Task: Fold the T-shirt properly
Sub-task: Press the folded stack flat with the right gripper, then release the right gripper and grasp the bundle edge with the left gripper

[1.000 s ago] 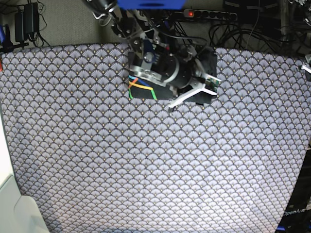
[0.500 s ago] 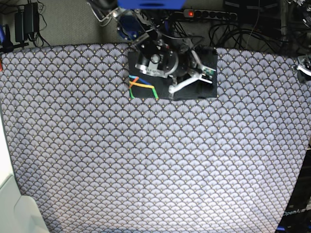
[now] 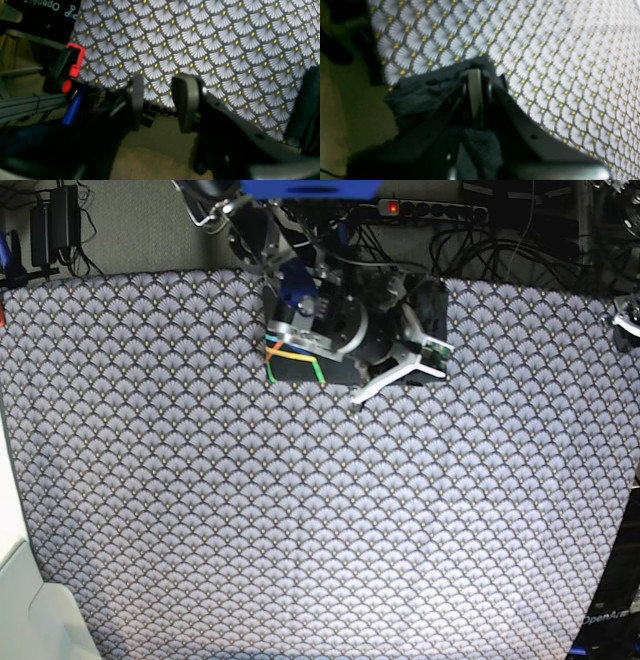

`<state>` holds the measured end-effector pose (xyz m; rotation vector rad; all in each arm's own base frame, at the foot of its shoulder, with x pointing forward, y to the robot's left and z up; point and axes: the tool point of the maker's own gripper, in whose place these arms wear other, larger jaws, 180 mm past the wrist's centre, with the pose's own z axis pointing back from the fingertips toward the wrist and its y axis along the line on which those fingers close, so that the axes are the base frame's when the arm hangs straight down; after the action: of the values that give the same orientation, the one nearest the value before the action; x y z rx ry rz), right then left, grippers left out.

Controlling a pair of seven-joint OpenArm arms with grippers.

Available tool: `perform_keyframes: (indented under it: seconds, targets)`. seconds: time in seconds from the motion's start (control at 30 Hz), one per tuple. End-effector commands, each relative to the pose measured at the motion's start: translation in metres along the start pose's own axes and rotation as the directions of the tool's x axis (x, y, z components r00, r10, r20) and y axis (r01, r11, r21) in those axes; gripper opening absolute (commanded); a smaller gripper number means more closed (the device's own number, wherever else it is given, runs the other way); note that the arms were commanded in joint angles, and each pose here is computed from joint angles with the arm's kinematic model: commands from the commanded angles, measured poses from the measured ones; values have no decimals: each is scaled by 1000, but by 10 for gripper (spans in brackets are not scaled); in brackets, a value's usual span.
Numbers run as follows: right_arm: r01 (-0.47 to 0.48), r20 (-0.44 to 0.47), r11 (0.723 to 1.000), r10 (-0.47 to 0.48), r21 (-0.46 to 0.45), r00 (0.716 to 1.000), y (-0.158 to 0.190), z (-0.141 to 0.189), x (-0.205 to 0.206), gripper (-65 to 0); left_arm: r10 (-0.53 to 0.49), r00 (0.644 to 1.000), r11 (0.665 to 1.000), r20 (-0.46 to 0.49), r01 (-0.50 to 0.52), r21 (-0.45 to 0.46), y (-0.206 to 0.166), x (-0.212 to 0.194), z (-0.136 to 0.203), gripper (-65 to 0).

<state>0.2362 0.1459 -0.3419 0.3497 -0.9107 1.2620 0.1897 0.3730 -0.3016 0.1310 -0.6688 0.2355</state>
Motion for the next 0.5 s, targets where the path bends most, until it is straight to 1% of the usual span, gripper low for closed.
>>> perform_keyframes:
  seconds: [0.0, 0.23, 0.33, 0.4, 0.47]
  targets:
    - [-9, 52, 1000, 10, -13, 999, -9, 0, 17, -650, -22, 999, 1000, 39, 21, 14, 4, 13, 6, -421]
    - [-7, -53, 998, 9, 55, 999, -12, -35, -11, -650, -22, 999, 1000, 30, 21, 17, 5, 11, 6, -421]
    - [3, -66, 997, 2, 83, 998, -10, -46, -20, -650, -20, 1000, 1000, -8, 20, 16, 5, 5, 6, -421]
    - [11, -74, 995, -3, 98, 997, -7, -50, -26, -650, -20, 1000, 1000, -12, 20, 15, 4, 5, 6, -421]
    - [8, -65, 996, -2, 92, 998, -8, -48, -22, -650, -20, 1000, 1000, -10, 20, 14, 4, 6, 5, -421]
